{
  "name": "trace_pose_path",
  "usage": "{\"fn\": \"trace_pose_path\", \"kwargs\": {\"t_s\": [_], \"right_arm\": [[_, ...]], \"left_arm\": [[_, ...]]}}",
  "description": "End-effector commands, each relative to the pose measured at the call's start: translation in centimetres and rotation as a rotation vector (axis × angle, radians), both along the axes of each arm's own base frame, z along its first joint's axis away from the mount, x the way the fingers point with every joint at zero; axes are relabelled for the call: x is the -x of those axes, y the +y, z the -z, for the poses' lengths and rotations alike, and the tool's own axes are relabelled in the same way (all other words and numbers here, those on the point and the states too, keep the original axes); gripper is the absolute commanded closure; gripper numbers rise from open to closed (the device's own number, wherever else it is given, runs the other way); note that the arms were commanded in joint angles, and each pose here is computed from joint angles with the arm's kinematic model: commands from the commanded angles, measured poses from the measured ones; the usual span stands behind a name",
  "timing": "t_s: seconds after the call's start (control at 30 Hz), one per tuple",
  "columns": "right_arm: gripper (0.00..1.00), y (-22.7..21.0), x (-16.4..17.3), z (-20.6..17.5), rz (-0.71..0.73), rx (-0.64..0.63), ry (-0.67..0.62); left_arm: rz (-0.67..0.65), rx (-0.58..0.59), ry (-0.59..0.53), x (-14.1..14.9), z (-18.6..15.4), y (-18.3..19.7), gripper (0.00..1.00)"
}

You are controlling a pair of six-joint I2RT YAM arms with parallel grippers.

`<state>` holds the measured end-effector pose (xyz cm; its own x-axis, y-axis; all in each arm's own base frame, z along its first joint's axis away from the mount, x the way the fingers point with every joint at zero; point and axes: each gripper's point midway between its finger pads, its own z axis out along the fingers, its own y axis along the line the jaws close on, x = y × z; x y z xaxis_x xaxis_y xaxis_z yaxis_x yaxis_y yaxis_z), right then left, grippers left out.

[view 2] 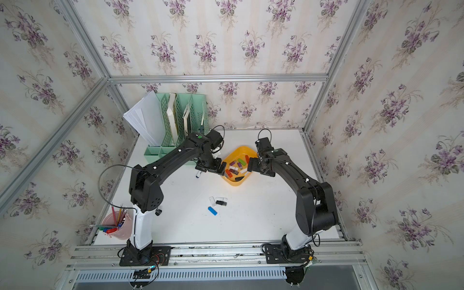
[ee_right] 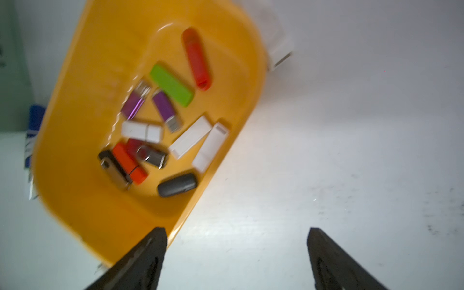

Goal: Put the usb flash drive into the storage box
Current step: Pick up the USB flash from the center of the board.

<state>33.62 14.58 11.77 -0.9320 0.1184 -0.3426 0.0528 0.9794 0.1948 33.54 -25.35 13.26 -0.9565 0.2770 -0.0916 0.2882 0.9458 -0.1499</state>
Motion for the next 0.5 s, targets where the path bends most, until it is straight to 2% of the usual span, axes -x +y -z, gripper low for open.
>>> {"fn": "trace_pose_path", "kwargs": {"t_s": [0.0, 0.2, 0.47], "right_arm": [[0.11, 3.9, 4.5, -0.2, -0.073, -0.015, 0.032], [0.17, 10.1, 11.0, 1.5, -0.245, -0.03, 0.06], [0.21, 16.1, 16.0, 5.7, -0.462, 0.026, 0.13]], "left_arm": [[-0.052, -0.02, 0.013, 1.6, 0.5, 3.5, 0.01], [-0.141, -0.046, 0.057, 5.3, 2.1, 9.1, 0.01], [-0.197, -0.055, 0.087, 7.9, 3.3, 11.4, 0.01]]}}
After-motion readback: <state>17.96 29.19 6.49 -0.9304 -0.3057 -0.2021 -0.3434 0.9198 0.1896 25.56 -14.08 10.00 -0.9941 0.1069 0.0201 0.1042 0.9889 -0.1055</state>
